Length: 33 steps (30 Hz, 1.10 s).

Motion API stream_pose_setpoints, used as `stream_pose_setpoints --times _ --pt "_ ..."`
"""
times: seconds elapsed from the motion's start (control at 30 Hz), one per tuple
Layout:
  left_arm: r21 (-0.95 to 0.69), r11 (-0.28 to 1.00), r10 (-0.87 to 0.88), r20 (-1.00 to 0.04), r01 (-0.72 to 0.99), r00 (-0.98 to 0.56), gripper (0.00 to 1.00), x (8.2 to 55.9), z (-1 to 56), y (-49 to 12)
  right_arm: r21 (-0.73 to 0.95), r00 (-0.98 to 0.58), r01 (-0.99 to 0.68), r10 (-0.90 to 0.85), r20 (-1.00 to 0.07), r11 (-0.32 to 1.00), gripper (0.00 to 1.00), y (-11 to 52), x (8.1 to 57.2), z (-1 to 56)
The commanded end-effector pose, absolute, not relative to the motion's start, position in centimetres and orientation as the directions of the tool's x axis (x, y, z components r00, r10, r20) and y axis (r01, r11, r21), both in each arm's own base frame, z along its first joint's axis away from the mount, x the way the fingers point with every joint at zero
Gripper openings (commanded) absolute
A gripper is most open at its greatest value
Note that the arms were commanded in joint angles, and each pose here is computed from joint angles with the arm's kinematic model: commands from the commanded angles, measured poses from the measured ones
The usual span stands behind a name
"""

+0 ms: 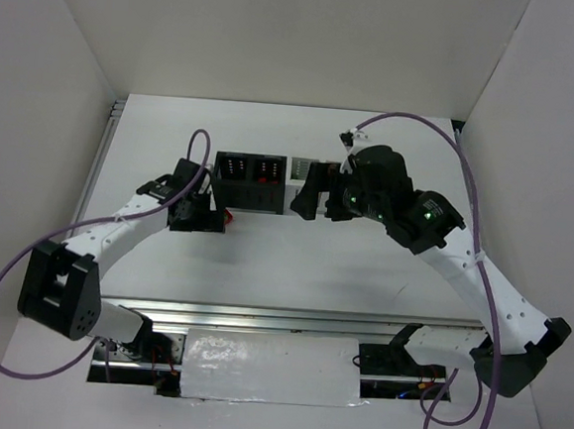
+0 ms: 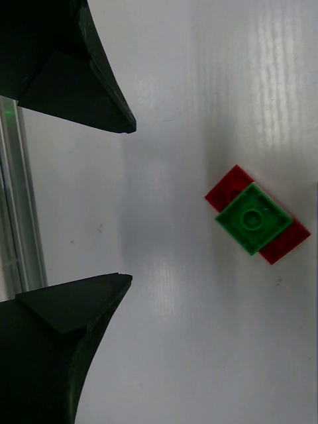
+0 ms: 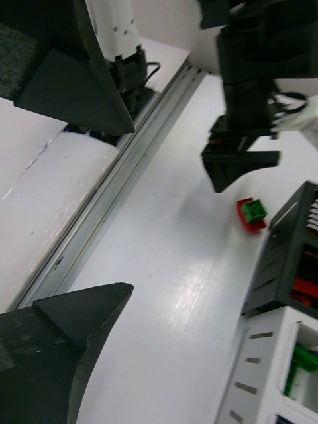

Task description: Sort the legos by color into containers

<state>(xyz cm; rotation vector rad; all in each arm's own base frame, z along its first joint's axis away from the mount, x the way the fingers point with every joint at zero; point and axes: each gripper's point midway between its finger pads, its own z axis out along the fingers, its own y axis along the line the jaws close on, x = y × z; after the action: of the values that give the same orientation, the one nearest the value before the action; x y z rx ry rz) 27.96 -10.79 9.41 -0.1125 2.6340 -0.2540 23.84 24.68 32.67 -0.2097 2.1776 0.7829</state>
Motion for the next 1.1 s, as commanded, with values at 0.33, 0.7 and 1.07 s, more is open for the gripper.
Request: stream_pose_setpoints --times 0.33,0.7,1.07 --pt "-0.012 0.960 0.219 -0.587 0.279 -0.779 1.00 35.0 7.8 -11.8 0.455 -0.654 -0.470 0.048 -0.755 0.756 1.00 22.3 19.9 31.4" --pt "-0.014 0.954 0.231 -0.600 0.299 -0.765 0.99 37.0 7.4 -12.7 0.447 -0.639 -0.507 0.026 -0.768 0.737 1.00 21.3 18.3 31.4" --pt "-0.048 0.956 0.218 -0.541 0.289 -0.812 0.72 35.9 4.6 -12.9 0.443 -0.632 -0.518 0.021 -0.774 0.732 1.00 21.2 18.1 32.0"
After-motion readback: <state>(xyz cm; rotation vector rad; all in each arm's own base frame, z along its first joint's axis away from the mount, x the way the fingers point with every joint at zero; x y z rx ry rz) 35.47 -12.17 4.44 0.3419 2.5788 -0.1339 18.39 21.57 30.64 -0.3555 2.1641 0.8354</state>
